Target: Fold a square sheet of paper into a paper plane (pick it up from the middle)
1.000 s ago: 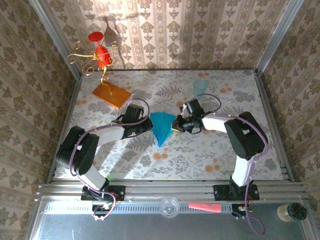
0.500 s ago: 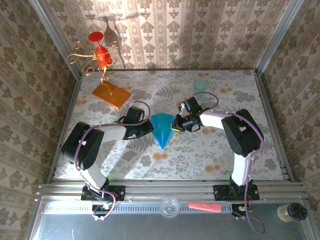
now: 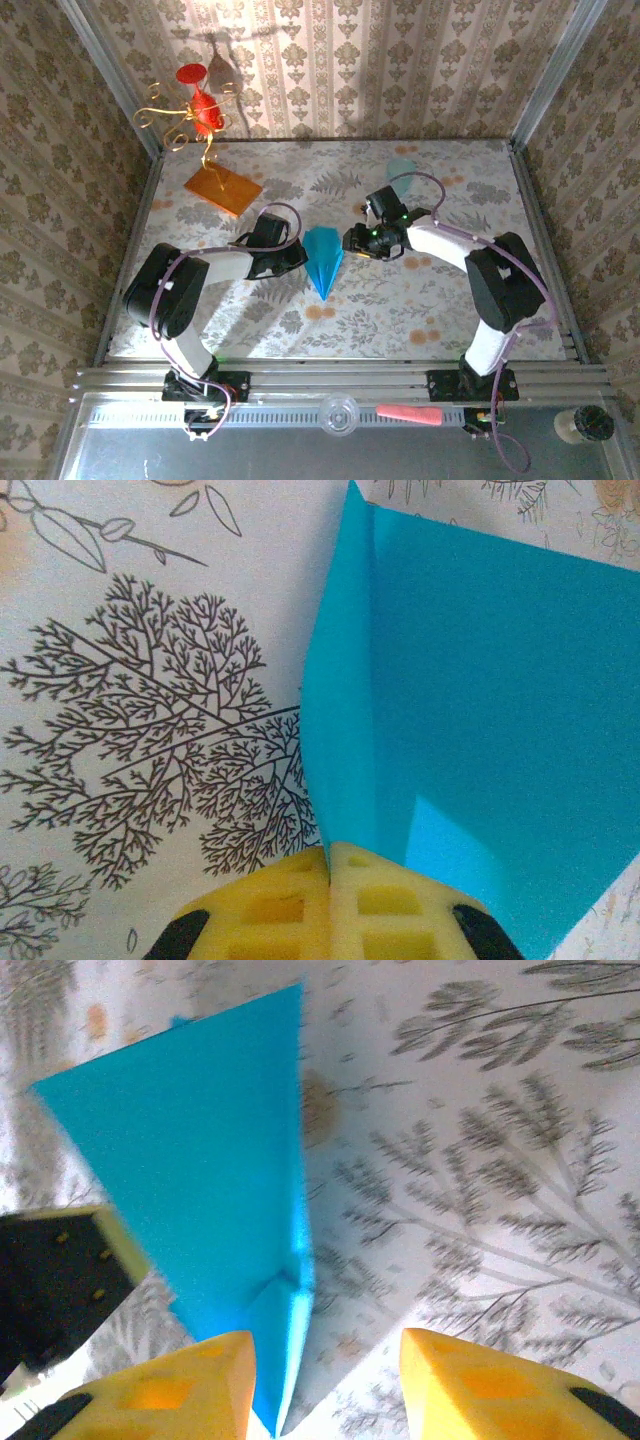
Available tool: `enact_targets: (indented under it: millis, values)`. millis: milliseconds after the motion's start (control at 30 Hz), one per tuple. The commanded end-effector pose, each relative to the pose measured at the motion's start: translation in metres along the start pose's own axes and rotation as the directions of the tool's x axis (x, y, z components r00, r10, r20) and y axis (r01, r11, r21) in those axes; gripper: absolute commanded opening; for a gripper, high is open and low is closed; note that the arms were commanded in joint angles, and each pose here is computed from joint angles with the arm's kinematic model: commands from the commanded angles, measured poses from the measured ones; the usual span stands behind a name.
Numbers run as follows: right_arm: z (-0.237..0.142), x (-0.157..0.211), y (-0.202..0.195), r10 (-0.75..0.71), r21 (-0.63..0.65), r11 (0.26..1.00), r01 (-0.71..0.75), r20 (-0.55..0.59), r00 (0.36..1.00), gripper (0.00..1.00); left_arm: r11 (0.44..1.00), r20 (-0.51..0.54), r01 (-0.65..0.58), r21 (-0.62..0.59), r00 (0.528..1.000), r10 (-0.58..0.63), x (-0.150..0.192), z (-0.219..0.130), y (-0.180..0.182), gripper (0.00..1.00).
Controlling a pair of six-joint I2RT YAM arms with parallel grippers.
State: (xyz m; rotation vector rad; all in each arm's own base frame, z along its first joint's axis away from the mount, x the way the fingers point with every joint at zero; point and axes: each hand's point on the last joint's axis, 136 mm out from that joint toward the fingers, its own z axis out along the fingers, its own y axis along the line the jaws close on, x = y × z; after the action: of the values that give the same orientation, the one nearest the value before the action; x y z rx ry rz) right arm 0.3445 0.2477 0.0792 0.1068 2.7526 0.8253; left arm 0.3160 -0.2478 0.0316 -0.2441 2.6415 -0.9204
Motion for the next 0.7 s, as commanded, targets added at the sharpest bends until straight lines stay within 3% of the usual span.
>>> enact_targets:
  millis: [0, 333, 667]
  values:
    - [-0.002, 0.024, 0.003, -0.014, 0.068, 0.998, 0.016, -0.025, 1.000, 0.48, 1.000, 0.013, 0.003, 0.031, 1.000, -0.004, -0.006, -0.002, -0.009, 0.00]
    - [0.027, 0.060, 0.026, -0.089, 0.101, 0.990, 0.099, -0.106, 0.990, 0.54, 0.999, 0.007, -0.003, 0.042, 1.000, 0.003, -0.004, -0.003, -0.013, 0.00]
    - [0.046, 0.069, 0.036, -0.123, 0.085, 0.987, 0.138, -0.163, 0.979, 0.48, 0.998, 0.001, -0.008, 0.070, 1.000, 0.008, -0.004, -0.004, -0.019, 0.00]
